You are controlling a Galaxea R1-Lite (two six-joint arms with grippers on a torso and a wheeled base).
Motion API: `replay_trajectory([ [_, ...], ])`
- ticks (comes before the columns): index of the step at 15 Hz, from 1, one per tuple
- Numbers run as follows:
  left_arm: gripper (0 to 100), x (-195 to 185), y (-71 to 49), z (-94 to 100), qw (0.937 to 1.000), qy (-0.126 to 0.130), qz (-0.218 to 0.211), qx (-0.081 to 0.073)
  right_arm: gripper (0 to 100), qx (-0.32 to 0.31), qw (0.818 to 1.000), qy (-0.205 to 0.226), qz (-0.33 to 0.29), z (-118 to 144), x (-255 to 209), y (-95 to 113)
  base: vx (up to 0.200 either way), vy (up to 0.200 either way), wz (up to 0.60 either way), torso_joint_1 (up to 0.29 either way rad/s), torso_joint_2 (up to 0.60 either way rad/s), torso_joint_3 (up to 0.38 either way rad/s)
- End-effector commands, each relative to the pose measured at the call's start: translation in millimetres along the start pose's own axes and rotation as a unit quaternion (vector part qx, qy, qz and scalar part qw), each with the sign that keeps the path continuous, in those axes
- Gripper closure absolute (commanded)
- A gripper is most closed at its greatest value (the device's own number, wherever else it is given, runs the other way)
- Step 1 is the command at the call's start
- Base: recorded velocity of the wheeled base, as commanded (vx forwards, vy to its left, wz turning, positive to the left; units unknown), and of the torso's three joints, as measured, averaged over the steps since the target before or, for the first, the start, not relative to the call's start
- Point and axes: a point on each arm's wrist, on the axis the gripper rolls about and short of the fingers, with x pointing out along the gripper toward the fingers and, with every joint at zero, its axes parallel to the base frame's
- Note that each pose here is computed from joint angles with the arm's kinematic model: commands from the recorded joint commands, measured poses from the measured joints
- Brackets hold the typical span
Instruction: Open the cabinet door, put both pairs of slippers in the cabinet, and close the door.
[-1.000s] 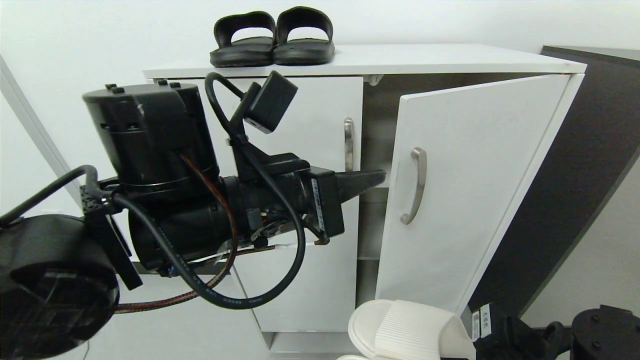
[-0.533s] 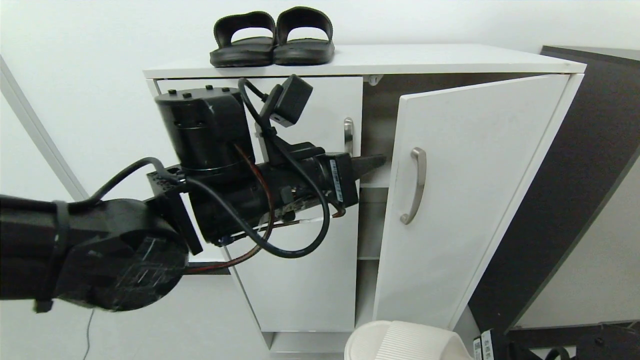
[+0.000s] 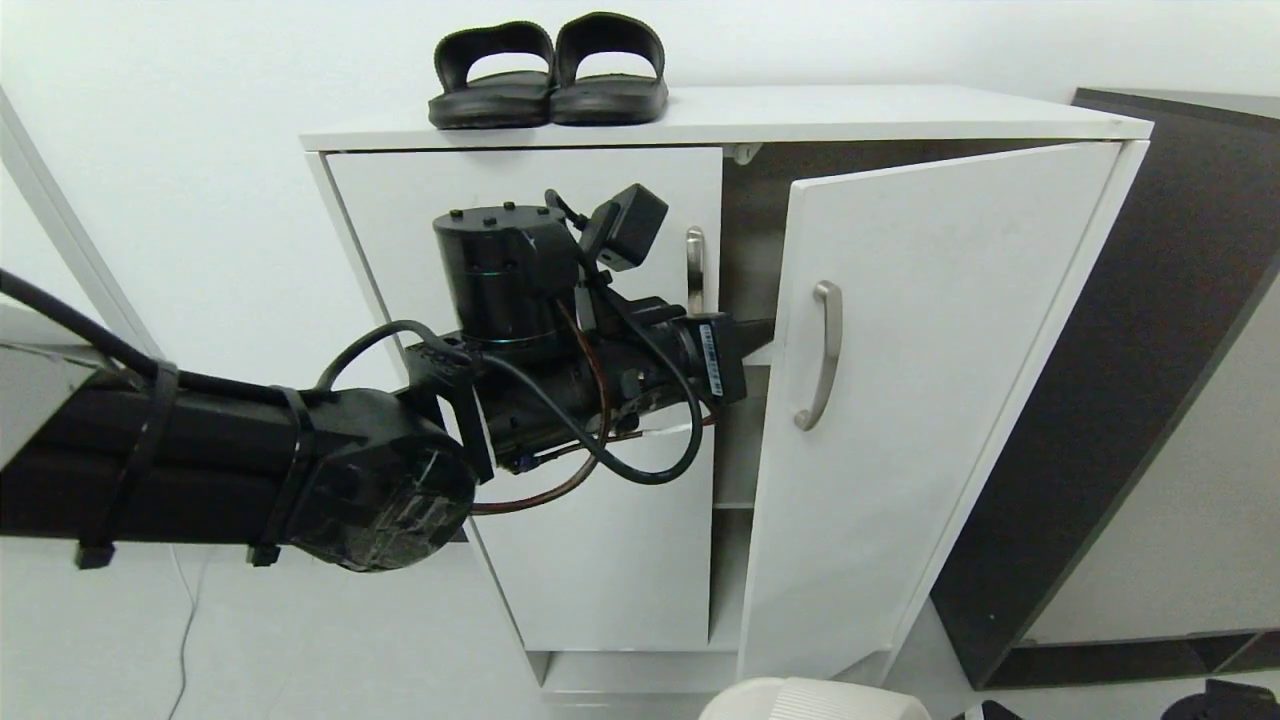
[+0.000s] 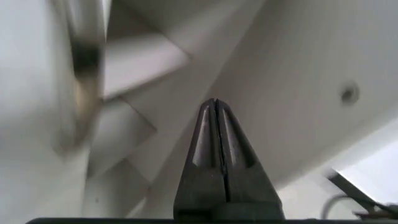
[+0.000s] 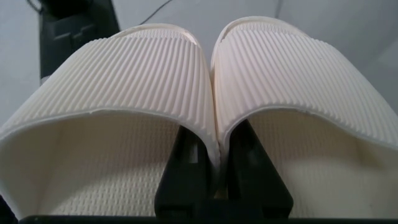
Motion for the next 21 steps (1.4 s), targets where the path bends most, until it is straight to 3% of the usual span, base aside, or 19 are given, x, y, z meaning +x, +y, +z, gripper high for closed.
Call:
replay_trajectory([
  [1,100,2,-1.0,-3.7,1.0000,0.005,-0.001,-0.002,100,-0.002,1.000,0.009,0.011,-4,0,4,-0.200,0.000,0.00,0.002,0.00,0.007],
  [2,100,1,-9.3,-6.5,0.9999,0.007,-0.011,0.001,100,-0.004,1.000,0.010,0.014,-4,0,6,-0.200,0.000,0.00,-0.002,-0.01,0.002],
  [4,100,-5,-51.0,-19.1,0.9973,0.006,-0.074,0.003,100,-0.007,1.000,0.014,0.023,-6,-1,9,-0.200,0.000,0.00,0.005,0.00,0.000],
  [5,100,-5,-64.8,-23.3,0.9955,0.008,-0.094,0.004,100,-0.007,1.000,0.016,0.024,-7,-1,10,-0.200,0.000,0.00,-0.002,0.00,0.007],
  [6,100,-5,-70.7,-23.9,0.9945,0.007,-0.104,0.004,100,-0.008,1.000,0.016,0.025,-7,-1,11,-0.200,0.000,0.00,0.002,0.01,0.002],
  [8,100,-4,-71.9,-23.4,0.9942,0.005,-0.107,0.005,100,-0.008,1.000,0.015,0.024,-7,-1,10,-0.200,0.000,0.00,0.000,0.00,0.007],
  [9,100,-5,-68.2,-21.2,0.9948,-0.005,-0.102,0.006,100,-0.008,1.000,0.015,0.023,-7,-1,10,0.000,0.000,0.00,0.000,0.00,0.000],
  [10,100,-7,-55.8,-17.2,0.9963,-0.016,-0.084,0.009,100,-0.008,1.000,0.011,0.021,-5,0,10,0.000,0.000,0.00,0.000,0.00,0.000],
  [12,100,-17,-32.9,-5.5,0.9988,-0.035,-0.033,0.012,100,-0.001,1.000,-0.006,0.005,3,3,3,0.000,0.000,0.00,0.000,0.00,0.000],
  [14,100,-42,-19.4,10.7,0.9980,-0.058,0.024,0.015,100,0.008,0.999,-0.021,-0.041,10,6,-12,0.000,0.000,0.00,0.000,0.00,0.000],
  [16,100,-80,-12.2,28.6,0.9929,-0.077,0.089,0.017,100,0.021,0.992,-0.030,-0.121,17,15,-32,0.000,0.000,0.00,0.000,0.00,0.000],
  [19,100,-141,-27.6,38.0,0.9811,-0.078,0.176,0.019,100,0.058,0.969,-0.050,-0.234,30,39,-54,0.000,0.000,0.00,0.000,0.00,0.000],
  [21,100,-187,-41.4,37.9,0.9693,-0.080,0.228,0.043,100,0.066,0.958,-0.060,-0.274,36,52,-62,0.000,0.000,0.00,0.000,0.00,0.000],
])
